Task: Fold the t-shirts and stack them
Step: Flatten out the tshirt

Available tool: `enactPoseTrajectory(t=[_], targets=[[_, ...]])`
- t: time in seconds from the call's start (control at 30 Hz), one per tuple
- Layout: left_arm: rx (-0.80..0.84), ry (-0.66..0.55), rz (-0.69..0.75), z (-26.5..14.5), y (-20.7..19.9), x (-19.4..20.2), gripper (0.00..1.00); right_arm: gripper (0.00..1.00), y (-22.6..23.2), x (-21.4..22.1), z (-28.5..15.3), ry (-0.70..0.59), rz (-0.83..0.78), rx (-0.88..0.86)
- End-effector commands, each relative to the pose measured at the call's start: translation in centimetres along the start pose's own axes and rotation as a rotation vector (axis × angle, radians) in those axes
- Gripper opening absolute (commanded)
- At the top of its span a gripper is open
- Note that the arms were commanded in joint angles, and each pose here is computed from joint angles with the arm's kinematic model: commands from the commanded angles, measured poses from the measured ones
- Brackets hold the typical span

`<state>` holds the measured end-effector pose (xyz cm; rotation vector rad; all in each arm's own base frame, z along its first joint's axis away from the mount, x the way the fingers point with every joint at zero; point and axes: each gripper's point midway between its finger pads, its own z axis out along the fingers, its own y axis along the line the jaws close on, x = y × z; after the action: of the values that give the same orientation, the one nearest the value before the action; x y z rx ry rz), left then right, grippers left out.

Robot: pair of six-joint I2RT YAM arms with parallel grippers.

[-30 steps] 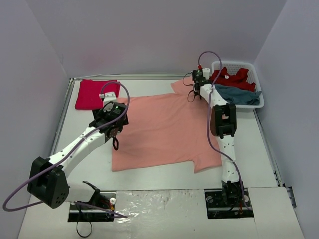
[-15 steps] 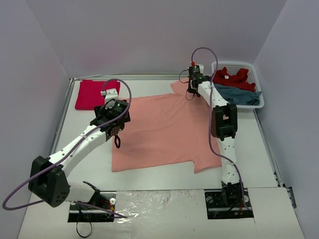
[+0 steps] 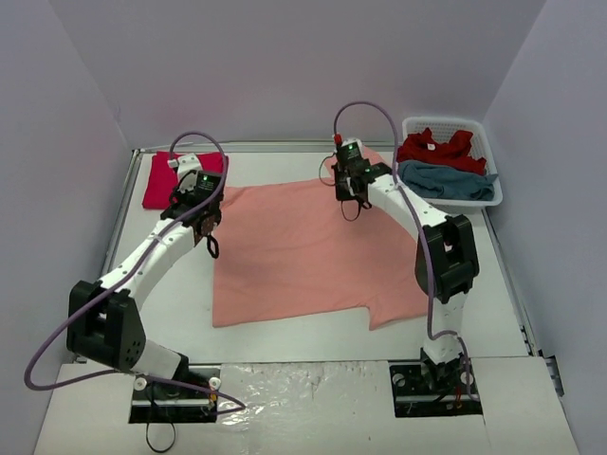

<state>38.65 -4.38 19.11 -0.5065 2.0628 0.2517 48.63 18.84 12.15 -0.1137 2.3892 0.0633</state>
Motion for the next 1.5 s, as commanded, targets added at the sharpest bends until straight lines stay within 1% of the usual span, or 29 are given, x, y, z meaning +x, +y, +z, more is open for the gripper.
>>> enactPoseTrajectory(t=[0.0,0.03,0.07,0.1,0.17,0.2,0.23,0.3,0.33,0.4,0.43,0.5,0.57,0.6,0.63,0.73,0.87,1.0,1.1,1.17,1.33,1.47], targets=[[0.017,-0.010,-0.031,1.2,-1.0,-1.7,0.25,0.00,2.2,2.8,-3.3,-0.013,-0.032,-0.048],[0.015,-0.006,-0.033,1.7,-1.4,-2.0,0.17,0.00,2.9,2.6,-4.7,-0.046,-0.038,-0.073],[0.013,-0.002,-0.036,2.1,-1.6,-2.2,0.09,0.00,4.2,3.7,-5.3,-0.041,-0.069,-0.089],[0.014,-0.001,-0.039,2.4,-1.8,-2.4,0.03,0.00,4.1,5.7,-5.3,-0.010,-0.088,-0.078],[0.008,0.001,-0.038,3.4,-2.4,-2.9,0.02,0.00,4.8,6.6,-6.3,-0.016,-0.112,-0.084],[-0.002,0.004,-0.043,3.9,-2.2,-3.2,0.02,0.00,5.9,7.5,-6.8,-0.015,-0.136,-0.096],[-0.013,0.018,-0.035,4.7,-2.3,-2.9,0.02,0.00,6.0,8.6,-7.0,-0.001,-0.149,-0.097],[-0.023,0.010,-0.051,5.6,-2.1,-4.1,0.02,0.00,7.5,9.7,-7.8,-0.001,-0.175,-0.126],[-0.038,0.029,-0.045,6.8,-2.0,-3.6,0.02,0.00,7.7,10.5,-7.8,0.009,-0.188,-0.129],[-0.023,0.044,-0.075,7.8,-2.3,-4.3,0.02,0.00,9.1,11.5,-8.2,0.017,-0.235,-0.166],[-0.044,0.070,-0.083,9.2,-1.5,-3.7,0.02,0.00,9.3,11.9,-8.3,0.020,-0.247,-0.166],[-0.029,0.076,-0.110,10.2,-1.7,-4.5,0.02,0.00,9.9,12.3,-8.6,0.024,-0.267,-0.184],[-0.044,0.096,-0.118,11.7,-1.2,-4.3,0.02,0.00,10.8,13.1,-9.0,0.029,-0.288,-0.208],[-0.029,0.083,-0.132,11.9,-1.5,-5.5,0.02,0.00,11.1,13.3,-9.1,0.030,-0.297,-0.217],[-0.047,0.113,-0.125,12.9,-1.0,-4.7,0.02,0.00,11.6,13.6,-9.3,0.029,-0.310,-0.223],[-0.033,0.139,-0.136,14.4,-1.2,-4.9,0.02,0.00,11.9,14.7,-9.3,0.038,-0.342,-0.216],[-0.018,0.165,-0.172,16.2,-0.4,-4.9,0.02,0.00,12.3,15.8,-8.8,0.055,-0.374,-0.204],[0.006,0.218,-0.180,17.8,-0.6,-3.9,0.02,0.00,12.6,16.8,-8.0,0.082,-0.397,-0.197],[0.020,0.261,-0.182,19.1,-1.3,-2.3,0.02,0.00,12.8,16.8,-8.1,0.077,-0.403,-0.203],[0.010,0.275,-0.210,20.1,0.0,-2.2,0.02,0.00,12.8,16.9,-8.2,0.080,-0.407,-0.203],[0.027,0.325,-0.229,21.8,-0.1,-0.6,0.02,0.00,13.0,16.9,-8.4,0.081,-0.412,-0.209],[0.029,0.343,-0.228,22.5,-0.4,-0.2,0.02,0.00,12.9,17.1,-8.2,0.086,-0.419,-0.202]])
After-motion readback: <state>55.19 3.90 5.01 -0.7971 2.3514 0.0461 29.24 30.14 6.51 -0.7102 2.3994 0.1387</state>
